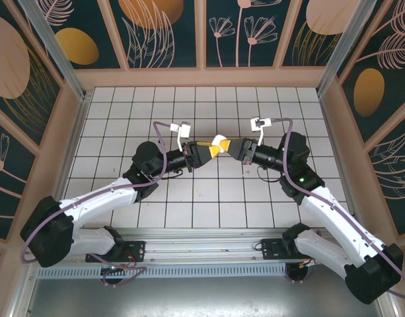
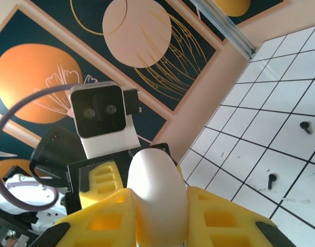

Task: Insert the wireless bluetooth earbuds into the charging case

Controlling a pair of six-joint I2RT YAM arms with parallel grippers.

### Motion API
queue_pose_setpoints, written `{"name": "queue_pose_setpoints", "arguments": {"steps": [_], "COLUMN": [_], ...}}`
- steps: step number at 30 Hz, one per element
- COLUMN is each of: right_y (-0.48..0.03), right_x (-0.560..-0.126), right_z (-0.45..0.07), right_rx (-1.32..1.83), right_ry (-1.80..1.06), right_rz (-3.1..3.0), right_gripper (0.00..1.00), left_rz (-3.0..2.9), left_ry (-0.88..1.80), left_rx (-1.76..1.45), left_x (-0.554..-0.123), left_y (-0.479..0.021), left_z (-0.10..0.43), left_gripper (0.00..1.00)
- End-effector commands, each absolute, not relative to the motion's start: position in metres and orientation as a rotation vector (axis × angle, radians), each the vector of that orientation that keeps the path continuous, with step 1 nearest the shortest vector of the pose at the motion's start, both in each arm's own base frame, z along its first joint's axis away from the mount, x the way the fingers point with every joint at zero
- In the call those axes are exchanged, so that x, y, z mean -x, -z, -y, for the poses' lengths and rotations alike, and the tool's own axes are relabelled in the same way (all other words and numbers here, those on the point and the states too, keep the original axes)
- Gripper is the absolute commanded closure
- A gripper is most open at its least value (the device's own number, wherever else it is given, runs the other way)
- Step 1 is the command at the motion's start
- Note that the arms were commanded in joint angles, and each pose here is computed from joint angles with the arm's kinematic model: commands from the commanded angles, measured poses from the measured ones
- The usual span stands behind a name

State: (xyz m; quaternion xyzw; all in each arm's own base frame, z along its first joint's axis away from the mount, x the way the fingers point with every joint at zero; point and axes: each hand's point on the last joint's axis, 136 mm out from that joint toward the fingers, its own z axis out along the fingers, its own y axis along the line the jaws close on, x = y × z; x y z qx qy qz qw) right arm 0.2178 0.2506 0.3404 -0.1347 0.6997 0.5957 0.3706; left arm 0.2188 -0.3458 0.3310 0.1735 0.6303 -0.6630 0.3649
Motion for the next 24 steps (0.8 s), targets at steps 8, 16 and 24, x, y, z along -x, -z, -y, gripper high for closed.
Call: {"name": "queue_pose_setpoints", "arguments": {"steps": [8,16,24], "right_y": [-0.337,-0.328,-0.326], "right_x": [-0.221,-0.229,-0.232], "right_z": [-0.253,-0.260,-0.268], "right_rx": [0.585,0.749,0.906], "right_ry": [-1.294,-1.198,-1.115], "right_rz": [-1.887,-1.887,-1.762], "right_gripper": [0.94,0.97,0.95], "left_rz": [-1.813,-1.860,-1.566], "left_ry": [1.319,0.977,0.875], "left_rx": [-0.458,-0.708,-0.973], "left_x": [-0.241,-0.229,-0.205], "left_y": [-0.316,-0.305,-0.322], "left_z": [0.320,0.289,0.284], "left_gripper": [0.36,0.29,0.30]}}
